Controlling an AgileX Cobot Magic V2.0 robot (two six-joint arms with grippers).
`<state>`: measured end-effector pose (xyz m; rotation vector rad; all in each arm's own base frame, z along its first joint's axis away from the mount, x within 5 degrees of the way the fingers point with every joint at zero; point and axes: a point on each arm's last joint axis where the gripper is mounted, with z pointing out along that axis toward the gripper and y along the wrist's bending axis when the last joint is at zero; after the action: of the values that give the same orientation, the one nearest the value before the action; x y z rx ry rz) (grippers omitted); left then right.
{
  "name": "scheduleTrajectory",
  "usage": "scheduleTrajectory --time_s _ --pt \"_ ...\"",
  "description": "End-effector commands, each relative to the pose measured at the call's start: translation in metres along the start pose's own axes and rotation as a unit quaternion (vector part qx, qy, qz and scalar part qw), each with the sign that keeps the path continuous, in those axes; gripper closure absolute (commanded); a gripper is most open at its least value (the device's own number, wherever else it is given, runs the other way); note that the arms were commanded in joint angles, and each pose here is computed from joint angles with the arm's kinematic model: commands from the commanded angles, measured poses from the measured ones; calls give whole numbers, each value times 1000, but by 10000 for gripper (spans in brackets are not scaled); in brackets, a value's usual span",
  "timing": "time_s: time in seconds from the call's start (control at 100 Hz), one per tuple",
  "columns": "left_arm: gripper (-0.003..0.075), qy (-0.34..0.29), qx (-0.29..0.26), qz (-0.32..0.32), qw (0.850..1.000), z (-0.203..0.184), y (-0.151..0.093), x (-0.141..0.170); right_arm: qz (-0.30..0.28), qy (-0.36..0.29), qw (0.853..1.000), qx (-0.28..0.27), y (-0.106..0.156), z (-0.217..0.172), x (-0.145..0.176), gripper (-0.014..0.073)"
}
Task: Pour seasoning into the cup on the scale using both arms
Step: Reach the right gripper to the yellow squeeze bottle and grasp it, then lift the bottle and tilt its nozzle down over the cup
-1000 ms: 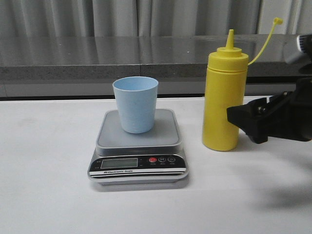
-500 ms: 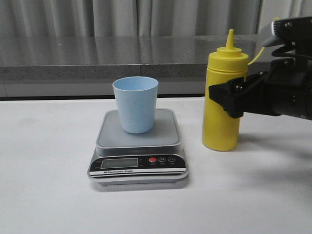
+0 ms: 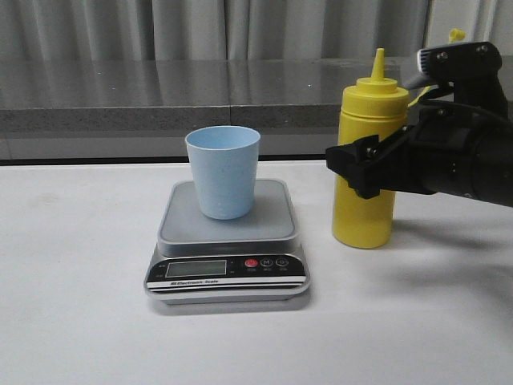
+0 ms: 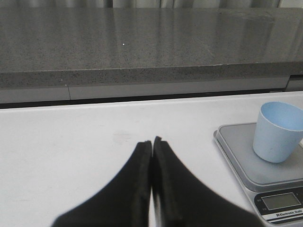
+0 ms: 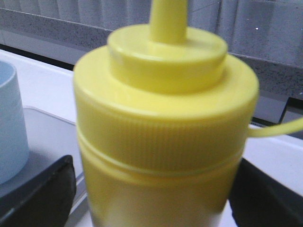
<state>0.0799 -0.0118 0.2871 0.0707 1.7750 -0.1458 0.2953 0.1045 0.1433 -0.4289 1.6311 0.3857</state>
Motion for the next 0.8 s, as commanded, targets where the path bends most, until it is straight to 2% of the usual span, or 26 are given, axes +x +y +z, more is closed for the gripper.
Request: scheduleTrajectory --time_s 0.0,0.15,0.25,0.4,0.55,0.79 --pt "740 -53 -2 -9 999 -2 0 -16 -6 -72 997 -6 1 1 -24 20" --pt "740 -53 -2 -9 999 -2 0 -16 -6 -73 997 -6 1 1 -25 255" --pt "740 -53 -2 -9 999 -2 0 -16 -6 -84 996 -7 1 1 -26 343" --pt "740 -53 -2 -9 999 -2 0 -16 -7 -101 995 -8 1 0 -30 349" --pt "740 -53 -2 -9 999 -2 0 -16 -33 -101 994 -10 2 -1 -34 349" --pt "740 -53 -2 -9 999 -2 0 -16 -98 -53 994 -1 2 -6 -50 349"
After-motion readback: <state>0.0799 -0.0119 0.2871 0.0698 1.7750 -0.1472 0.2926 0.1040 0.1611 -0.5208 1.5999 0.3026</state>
